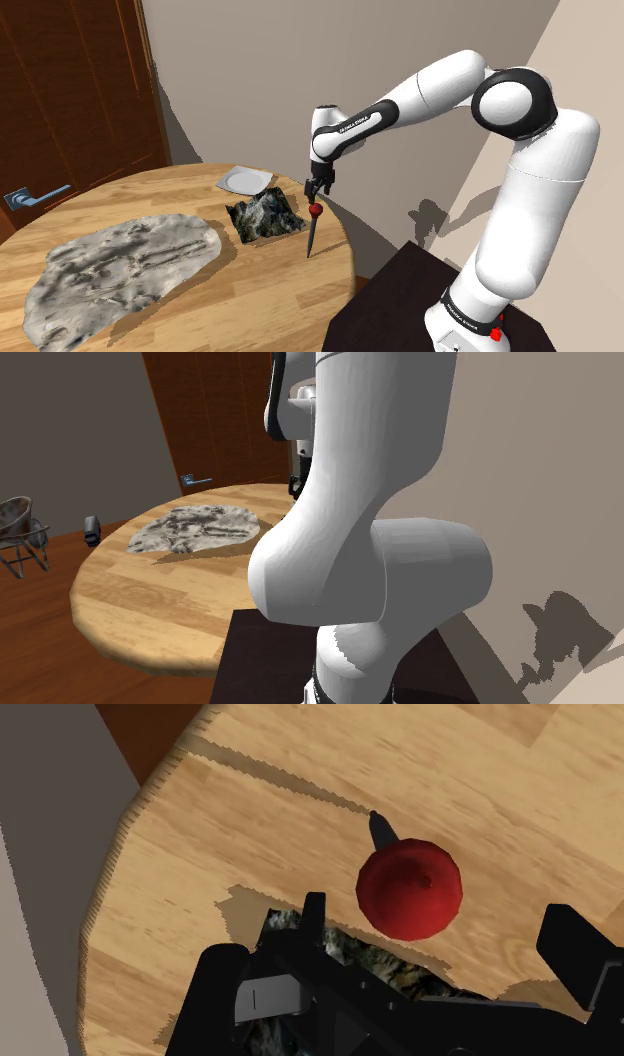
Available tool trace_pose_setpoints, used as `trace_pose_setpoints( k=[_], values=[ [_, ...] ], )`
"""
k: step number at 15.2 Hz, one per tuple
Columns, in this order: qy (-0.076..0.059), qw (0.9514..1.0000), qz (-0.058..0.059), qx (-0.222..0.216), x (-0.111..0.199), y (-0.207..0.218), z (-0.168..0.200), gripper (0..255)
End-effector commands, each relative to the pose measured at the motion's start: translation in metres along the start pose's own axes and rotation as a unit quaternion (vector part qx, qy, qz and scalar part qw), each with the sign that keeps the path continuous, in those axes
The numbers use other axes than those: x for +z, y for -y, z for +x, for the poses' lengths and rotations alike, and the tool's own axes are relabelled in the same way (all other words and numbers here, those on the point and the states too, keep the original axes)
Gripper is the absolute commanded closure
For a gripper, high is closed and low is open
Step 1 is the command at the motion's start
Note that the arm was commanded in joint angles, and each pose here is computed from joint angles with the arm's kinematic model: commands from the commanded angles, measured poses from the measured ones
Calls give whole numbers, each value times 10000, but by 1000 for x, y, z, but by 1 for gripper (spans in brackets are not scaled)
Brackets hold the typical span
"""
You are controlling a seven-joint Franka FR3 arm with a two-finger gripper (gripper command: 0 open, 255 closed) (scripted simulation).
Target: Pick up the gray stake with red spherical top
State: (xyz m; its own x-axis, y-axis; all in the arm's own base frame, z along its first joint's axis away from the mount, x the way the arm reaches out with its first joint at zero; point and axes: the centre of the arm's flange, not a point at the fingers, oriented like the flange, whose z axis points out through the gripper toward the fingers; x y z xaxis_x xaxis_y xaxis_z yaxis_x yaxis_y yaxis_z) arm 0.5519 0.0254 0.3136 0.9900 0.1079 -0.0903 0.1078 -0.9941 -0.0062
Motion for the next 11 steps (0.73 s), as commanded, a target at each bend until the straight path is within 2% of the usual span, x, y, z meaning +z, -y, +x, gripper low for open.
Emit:
trace_pose_setpoints(
  k=[1, 7, 9, 10, 11],
  values=[
    [16, 10000, 16, -5, 12, -1, 7, 0],
    [16, 10000, 16, -5, 46, -1, 10, 0],
    [16, 10000, 16, -5, 46, -1, 10, 0],
    [16, 10000, 15, -5, 46, -1, 9, 255],
    [16, 10000, 15, -5, 46, -1, 10, 255]
  ],
)
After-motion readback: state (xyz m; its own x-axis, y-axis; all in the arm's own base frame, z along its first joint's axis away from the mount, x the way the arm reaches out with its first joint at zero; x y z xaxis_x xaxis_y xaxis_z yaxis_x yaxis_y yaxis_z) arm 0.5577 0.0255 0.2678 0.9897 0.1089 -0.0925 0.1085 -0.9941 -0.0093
